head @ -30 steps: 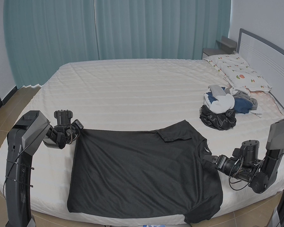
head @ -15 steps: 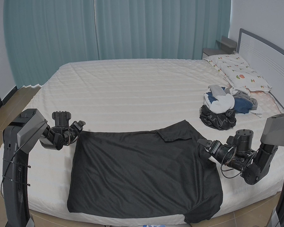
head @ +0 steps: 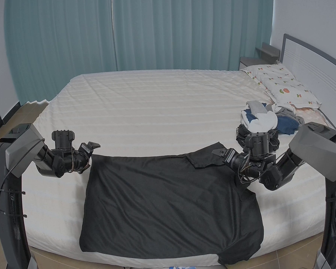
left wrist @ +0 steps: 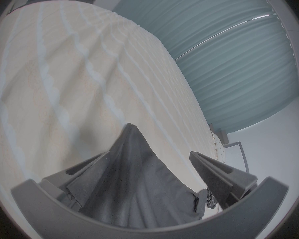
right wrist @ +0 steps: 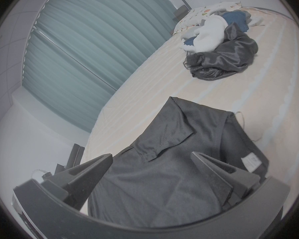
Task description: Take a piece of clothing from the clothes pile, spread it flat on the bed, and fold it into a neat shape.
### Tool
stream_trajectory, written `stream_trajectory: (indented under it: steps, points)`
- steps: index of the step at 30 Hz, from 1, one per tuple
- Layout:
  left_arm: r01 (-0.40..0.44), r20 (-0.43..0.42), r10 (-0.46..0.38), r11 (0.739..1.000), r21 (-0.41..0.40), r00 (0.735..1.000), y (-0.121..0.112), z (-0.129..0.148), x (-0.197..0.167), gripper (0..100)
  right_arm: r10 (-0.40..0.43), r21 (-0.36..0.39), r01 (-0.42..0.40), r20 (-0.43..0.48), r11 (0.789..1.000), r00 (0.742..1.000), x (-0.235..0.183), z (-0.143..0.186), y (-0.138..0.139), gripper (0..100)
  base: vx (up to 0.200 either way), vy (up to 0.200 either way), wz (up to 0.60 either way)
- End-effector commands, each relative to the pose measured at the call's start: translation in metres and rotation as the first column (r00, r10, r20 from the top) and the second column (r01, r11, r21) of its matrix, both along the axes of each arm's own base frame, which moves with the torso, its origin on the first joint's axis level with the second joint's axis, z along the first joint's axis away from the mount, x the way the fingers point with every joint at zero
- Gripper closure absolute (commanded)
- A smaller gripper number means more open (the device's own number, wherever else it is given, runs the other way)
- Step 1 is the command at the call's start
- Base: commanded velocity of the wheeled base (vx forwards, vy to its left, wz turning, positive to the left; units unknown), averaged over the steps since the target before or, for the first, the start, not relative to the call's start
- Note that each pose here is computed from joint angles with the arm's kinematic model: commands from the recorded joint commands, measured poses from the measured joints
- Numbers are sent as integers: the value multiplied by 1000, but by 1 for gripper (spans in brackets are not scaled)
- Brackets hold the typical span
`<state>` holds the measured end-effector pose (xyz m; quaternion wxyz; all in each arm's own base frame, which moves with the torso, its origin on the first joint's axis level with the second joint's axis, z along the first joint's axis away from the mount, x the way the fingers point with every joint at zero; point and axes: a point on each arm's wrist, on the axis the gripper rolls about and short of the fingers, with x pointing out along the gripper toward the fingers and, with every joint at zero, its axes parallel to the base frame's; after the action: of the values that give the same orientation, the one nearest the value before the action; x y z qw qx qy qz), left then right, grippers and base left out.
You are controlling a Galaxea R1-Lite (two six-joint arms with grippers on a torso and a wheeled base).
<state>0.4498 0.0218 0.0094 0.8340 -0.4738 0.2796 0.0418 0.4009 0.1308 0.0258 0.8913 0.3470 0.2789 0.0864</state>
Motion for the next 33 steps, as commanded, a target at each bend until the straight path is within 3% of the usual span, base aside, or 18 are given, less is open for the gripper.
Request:
stream_trajectory:
  steps: [1,7,19,26,27,33]
  points:
    - [8,-6,-9,999,-35,1000,2,6,-7,0,6,-71,-10,-52,997,999,25,-37,15,0,0,0,0]
    - [11,-7,-11,999,-30,1000,1,5,-7,0,2,-133,-8,-49,991,999,41,-47,19,0,0,0,0]
    - [12,-7,-12,1000,-28,1000,1,5,-7,0,-19,-148,9,-68,989,998,72,-57,28,0,0,0,0]
    - [15,-8,-15,1000,-26,1000,0,5,-7,0,-46,-145,40,-33,989,998,88,-65,27,0,0,0,0]
    - [15,-8,-15,1000,-26,1000,0,5,-7,0,-48,-142,44,-26,989,999,89,-63,27,100,0,0,0]
    - [15,-8,-15,1000,-26,1000,0,5,-7,0,-65,-129,68,28,989,997,95,-49,24,100,0,0,0]
